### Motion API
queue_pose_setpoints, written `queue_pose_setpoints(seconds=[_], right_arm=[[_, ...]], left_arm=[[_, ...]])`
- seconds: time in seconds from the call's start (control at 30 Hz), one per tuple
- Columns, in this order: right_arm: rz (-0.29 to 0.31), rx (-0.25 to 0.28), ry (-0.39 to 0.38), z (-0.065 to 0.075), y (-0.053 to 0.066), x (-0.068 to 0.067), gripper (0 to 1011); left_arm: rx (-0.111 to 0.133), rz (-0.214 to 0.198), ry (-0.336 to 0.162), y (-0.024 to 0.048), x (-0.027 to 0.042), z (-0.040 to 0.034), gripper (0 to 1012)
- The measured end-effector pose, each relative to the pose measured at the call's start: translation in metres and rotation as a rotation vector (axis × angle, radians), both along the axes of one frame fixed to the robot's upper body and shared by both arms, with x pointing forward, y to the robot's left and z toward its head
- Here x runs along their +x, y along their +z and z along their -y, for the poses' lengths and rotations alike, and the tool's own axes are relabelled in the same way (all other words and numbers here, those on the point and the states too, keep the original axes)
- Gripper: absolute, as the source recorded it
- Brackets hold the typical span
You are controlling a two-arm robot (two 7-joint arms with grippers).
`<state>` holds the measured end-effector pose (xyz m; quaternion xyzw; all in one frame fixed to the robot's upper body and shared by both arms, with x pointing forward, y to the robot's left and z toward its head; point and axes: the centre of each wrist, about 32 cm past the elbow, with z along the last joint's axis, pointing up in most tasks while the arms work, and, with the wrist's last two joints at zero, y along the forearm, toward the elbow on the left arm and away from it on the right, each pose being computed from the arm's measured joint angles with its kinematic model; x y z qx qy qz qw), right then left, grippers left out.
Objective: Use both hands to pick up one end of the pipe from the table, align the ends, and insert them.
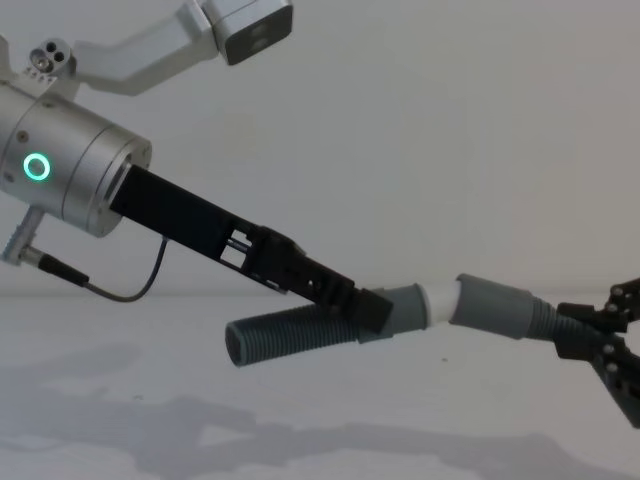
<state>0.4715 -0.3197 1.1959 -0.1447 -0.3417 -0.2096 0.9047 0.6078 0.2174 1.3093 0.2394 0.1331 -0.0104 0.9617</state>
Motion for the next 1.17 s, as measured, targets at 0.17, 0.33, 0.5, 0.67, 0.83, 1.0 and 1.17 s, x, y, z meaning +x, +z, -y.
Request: queue_pose_setpoints(seconds=[0.17,0.33,0.5,0.67,0.83,1.0,1.17], right_arm=[[-0.001,0.000,0.000,-0.0003,0.0000,0.0002,93],[-0.002,0.000,0.000,-0.0004,0.0001,0.0005,93],[-0.003,0.000,0.000,-0.0005,0.0001,0.0005,93],[-0.003,-0.001,0.000,-0.0006,0.0002,0.0006,93],[-0.003,-0.001,0.000,-0.0007,0.0002,0.0006,93],[-0.003,-0.001,0.000,-0.0008,0.0003,0.0007,93],[-0.003,-0.001,0.000,-0.0008,0.0004,0.0008,93]], left_arm=[[0.001,-0.002,-0.003,-0.0002,0.0003,0.0003,348],[0.001,-0.004,-0.006,-0.0005,0.0005,0.0007,348],[0.001,-0.005,-0.008,-0.0005,0.0006,0.0009,348],[0.001,-0.006,-0.009,-0.0006,0.0007,0.0010,348],[0.002,-0.006,-0.010,-0.0006,0.0008,0.0010,348],[0.002,-0.007,-0.010,-0.0006,0.0008,0.0011,348],[0.002,-0.007,-0.011,-0.0006,0.0008,0.0012,348]])
